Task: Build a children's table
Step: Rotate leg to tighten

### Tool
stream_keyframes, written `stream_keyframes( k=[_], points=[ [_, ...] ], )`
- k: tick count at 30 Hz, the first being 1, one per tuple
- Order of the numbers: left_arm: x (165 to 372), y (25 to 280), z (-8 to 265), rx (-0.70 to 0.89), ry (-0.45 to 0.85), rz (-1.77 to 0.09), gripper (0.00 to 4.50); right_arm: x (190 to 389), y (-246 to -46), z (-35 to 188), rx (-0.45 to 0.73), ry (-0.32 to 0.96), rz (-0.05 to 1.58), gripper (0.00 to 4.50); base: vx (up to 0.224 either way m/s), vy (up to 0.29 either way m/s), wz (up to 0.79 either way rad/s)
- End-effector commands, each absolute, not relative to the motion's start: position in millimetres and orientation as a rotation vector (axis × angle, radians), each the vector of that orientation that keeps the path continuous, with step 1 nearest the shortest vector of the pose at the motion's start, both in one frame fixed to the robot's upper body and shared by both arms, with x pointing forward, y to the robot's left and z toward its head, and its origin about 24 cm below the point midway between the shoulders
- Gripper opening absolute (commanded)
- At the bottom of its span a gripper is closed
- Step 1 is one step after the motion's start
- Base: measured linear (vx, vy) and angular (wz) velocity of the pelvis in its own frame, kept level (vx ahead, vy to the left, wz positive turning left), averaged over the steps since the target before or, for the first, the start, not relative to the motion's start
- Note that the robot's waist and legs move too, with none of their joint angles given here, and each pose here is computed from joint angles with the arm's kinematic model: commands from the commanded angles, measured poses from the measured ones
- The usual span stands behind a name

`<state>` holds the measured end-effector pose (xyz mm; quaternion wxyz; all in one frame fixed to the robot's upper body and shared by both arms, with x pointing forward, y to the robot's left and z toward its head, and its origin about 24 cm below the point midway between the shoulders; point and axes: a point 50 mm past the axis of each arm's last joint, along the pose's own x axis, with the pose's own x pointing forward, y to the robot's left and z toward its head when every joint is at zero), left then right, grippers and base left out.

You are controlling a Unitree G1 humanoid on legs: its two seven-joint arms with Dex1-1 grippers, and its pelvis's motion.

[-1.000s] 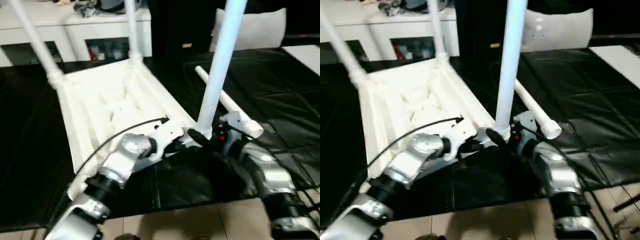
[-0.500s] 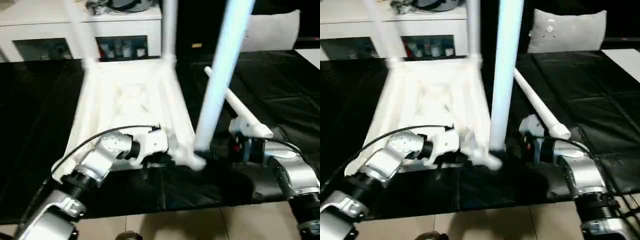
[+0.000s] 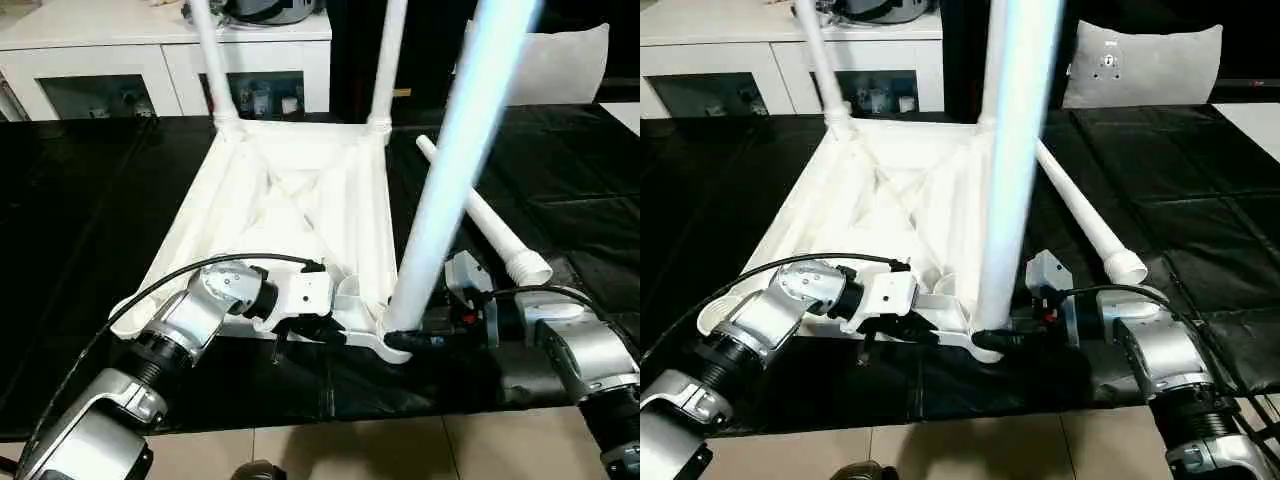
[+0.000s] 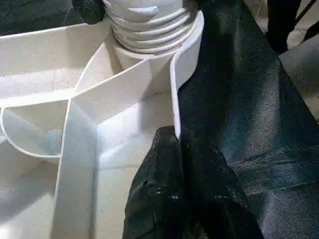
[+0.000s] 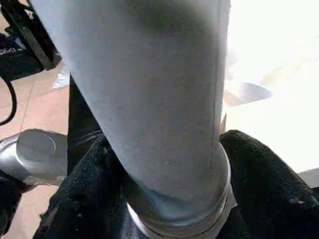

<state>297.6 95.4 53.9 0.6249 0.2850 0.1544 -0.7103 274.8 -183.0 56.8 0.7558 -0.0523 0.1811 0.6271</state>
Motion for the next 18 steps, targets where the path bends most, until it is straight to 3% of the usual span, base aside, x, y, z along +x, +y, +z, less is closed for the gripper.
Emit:
stream_keyframes(
  k=[1, 4, 7, 10, 13, 18],
  points=[
    [291, 90, 46, 0.682, 0.399, -1.699, 0.00, 271.1, -180.7, 59, -0.094, 0.386, 1.401, 2.80, 0.000, 0.000, 0.00],
    [288, 90, 46, 0.650, 0.399, -1.695, 0.00, 268.8, -178.6, 58, -0.071, 0.380, 1.405, 2.69, 0.000, 0.000, 0.00],
    [283, 83, 44, 0.517, 0.402, -1.639, 0.00, 267.7, -166.1, 55, 0.023, 0.352, 1.360, 2.64, 0.000, 0.000, 0.00],
    [287, 73, 41, 0.430, 0.423, -1.483, 0.00, 280.2, -152.0, 47, 0.013, 0.351, 1.183, 2.62, 0.000, 0.000, 0.00],
    [297, 57, 44, 0.348, 0.426, -1.299, 0.00, 297.3, -138.9, 42, 0.097, 0.342, 0.980, 2.61, -0.037, 0.004, -0.07],
    [308, 35, 51, 0.276, 0.415, -1.104, 0.00, 311.2, -130.8, 32, 0.139, 0.364, 0.762, 2.61, -0.034, 0.012, -0.08]
  ],
)
